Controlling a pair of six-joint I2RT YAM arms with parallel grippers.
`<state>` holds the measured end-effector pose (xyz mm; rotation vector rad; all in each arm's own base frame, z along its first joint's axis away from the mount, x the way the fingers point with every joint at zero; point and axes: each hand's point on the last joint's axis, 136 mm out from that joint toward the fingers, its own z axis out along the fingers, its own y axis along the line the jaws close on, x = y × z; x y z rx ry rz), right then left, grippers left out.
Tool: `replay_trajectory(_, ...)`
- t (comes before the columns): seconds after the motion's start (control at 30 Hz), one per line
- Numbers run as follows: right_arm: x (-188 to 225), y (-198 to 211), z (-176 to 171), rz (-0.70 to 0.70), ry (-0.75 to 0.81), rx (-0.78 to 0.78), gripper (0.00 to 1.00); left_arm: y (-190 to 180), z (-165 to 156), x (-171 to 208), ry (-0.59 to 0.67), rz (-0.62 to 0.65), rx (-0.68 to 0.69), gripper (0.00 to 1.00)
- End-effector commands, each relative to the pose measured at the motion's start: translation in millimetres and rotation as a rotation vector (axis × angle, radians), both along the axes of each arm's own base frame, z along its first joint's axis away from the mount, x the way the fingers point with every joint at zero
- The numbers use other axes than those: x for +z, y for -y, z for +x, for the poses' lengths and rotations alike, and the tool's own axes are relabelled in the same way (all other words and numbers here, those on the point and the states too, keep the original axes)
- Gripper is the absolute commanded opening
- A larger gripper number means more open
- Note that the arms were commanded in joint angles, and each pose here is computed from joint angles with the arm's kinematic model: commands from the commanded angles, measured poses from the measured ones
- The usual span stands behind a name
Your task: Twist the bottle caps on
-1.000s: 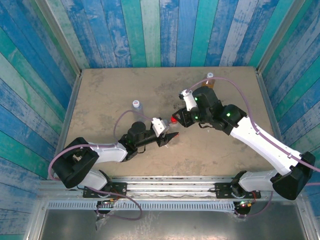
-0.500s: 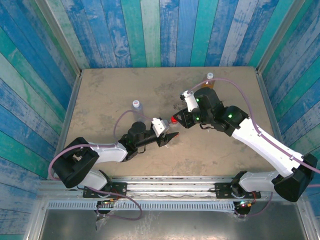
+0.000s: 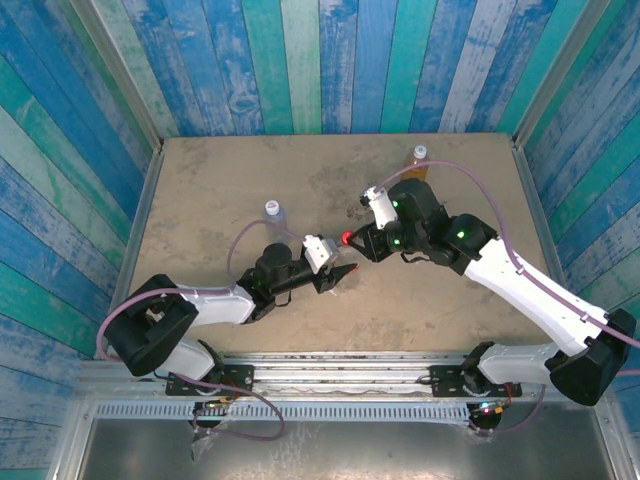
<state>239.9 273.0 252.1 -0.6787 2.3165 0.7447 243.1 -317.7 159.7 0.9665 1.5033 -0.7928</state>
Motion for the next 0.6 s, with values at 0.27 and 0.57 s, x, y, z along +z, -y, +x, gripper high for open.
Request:
replay_trajectory(0.27,13.1,-3.1,5.9,0.005,0.02,0.001,0.4,-10.7,-11.1,-56.3,-0.137,0.143,0.0,0.57)
replay_trajectory(0.57,4.9,-0.9,17.7,-0.032,0.021,-0.053,0.34,-11.2,-12.3,-57.6,-0.134,0.146,-0.005,0.57)
